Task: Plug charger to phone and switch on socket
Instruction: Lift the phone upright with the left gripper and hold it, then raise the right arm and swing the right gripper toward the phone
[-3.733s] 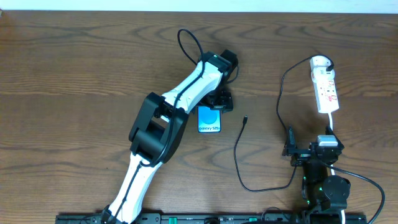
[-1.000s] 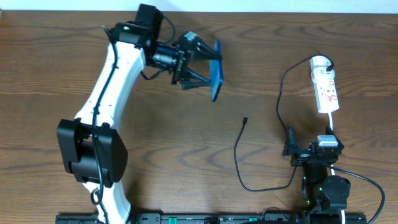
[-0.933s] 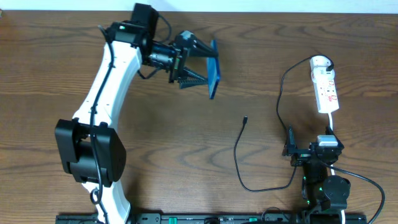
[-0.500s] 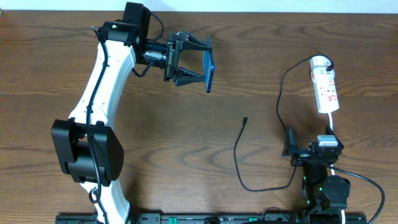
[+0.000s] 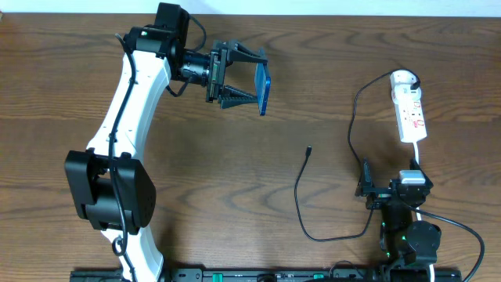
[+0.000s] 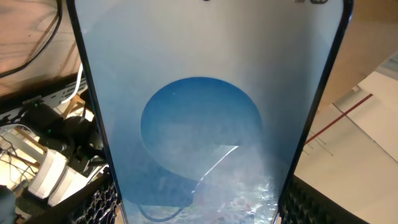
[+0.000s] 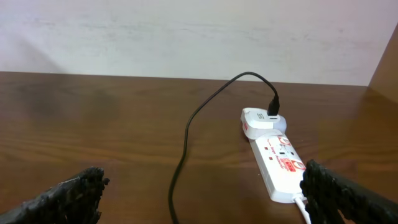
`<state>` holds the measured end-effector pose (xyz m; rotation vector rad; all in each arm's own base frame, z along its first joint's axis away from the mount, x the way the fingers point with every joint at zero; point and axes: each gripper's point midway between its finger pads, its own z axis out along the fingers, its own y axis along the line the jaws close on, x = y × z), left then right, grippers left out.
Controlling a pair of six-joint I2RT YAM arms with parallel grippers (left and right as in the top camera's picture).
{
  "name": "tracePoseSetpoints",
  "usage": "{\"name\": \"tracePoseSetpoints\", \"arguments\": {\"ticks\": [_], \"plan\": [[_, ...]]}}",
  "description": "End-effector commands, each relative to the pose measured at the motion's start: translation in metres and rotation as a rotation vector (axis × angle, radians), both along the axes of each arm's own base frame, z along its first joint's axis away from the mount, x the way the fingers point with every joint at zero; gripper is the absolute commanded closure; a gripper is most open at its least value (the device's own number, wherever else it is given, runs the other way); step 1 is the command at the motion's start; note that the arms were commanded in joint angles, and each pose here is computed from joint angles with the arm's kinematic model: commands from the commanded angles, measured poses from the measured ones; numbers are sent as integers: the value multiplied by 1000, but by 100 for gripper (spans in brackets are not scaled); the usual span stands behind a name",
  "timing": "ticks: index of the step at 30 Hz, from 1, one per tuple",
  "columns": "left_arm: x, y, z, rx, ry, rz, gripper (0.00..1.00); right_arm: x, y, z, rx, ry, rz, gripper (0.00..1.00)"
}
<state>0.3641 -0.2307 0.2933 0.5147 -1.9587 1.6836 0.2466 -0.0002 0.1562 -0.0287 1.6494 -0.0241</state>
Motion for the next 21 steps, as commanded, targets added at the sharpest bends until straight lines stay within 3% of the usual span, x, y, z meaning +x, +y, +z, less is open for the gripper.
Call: {"name": "tracePoseSetpoints", "arguments": {"ticks": [1,10,16,19,21], "plan": [[-7,2,25,-63,-33,-11,39,0,-1,-1,-5,2,-3,1],[-7,2,25,-63,-33,-11,39,0,0,5,-11,-21,0,1],[-7,2,25,-63,-33,-11,39,-11,62,22,282,-39,356,1],[-7,2,25,-63,-33,-11,39,-22,78,57,459,-120,485,1],[-7,2,25,-63,-34,-11,39,-28,79,83,463,-224,521,1]]}}
